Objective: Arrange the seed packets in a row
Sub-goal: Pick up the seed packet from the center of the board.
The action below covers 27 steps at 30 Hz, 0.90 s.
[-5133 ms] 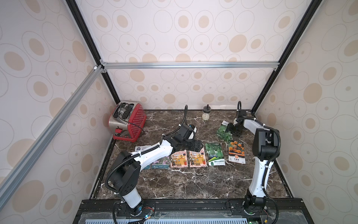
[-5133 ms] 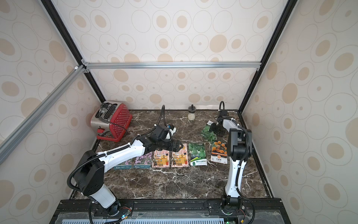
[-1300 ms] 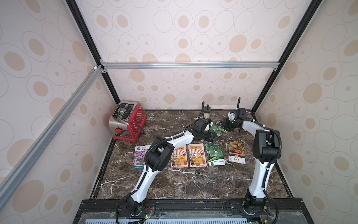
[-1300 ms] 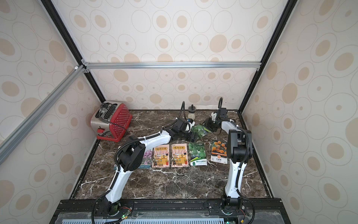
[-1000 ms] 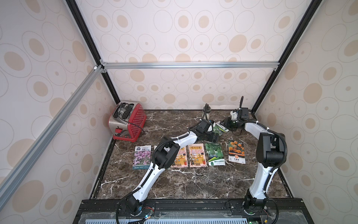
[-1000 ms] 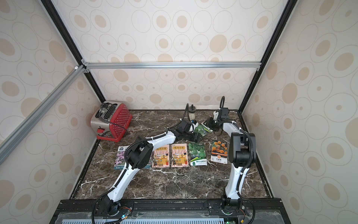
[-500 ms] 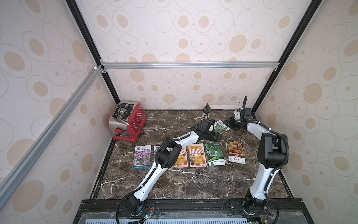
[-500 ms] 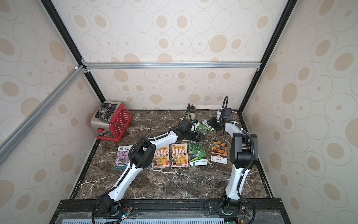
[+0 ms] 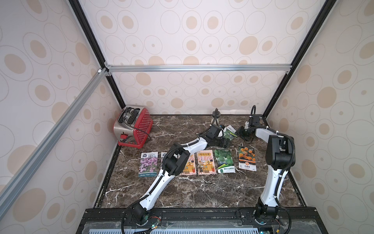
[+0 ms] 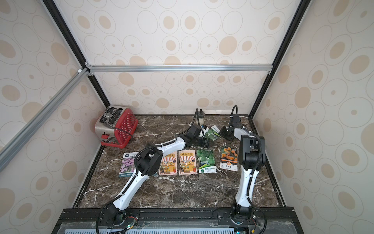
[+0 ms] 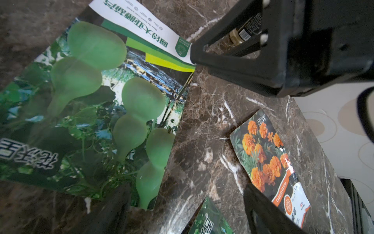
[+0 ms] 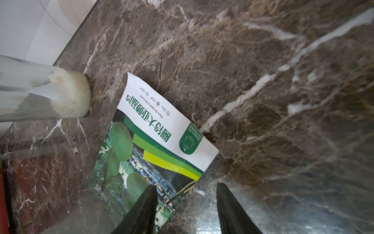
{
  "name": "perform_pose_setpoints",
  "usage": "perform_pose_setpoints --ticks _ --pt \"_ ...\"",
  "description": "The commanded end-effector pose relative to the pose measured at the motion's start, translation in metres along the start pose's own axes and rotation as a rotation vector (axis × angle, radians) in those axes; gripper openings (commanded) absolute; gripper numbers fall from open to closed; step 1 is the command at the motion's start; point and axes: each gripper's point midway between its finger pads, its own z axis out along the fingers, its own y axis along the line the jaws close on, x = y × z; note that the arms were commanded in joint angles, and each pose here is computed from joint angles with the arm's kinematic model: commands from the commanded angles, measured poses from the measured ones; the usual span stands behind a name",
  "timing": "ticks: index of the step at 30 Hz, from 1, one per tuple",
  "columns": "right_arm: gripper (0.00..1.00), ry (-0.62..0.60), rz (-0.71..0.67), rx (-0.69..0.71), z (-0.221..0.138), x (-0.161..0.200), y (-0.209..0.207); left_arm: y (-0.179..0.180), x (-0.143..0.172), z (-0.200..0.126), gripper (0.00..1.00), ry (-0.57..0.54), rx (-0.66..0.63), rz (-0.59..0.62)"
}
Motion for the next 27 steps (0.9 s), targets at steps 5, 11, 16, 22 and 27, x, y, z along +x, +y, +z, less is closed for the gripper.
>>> perform_pose_setpoints --ticks 5,11,16,22,27 --pt "0.51 0.008 0.007 0.055 0.011 -0.009 -0.015 0.011 0.017 0.001 0.89 0.053 -0.017 -0.040" --pt "0.52 0.034 0.007 0.047 0.023 -0.013 -0.014 0.012 0.017 0.002 0.89 0.055 -0.013 -0.042" --pt "0.51 0.056 0.029 -0.005 0.031 -0.012 -0.006 0.012 0.019 0.004 0.89 0.058 -0.009 -0.045" --pt "0.42 0.068 0.062 -0.058 0.036 -0.010 0.001 0.015 0.019 0.004 0.89 0.059 -0.009 -0.051" --pt "0.26 0.056 0.060 -0.094 0.033 -0.010 0.007 0.016 0.019 0.005 0.89 0.059 -0.009 -0.054"
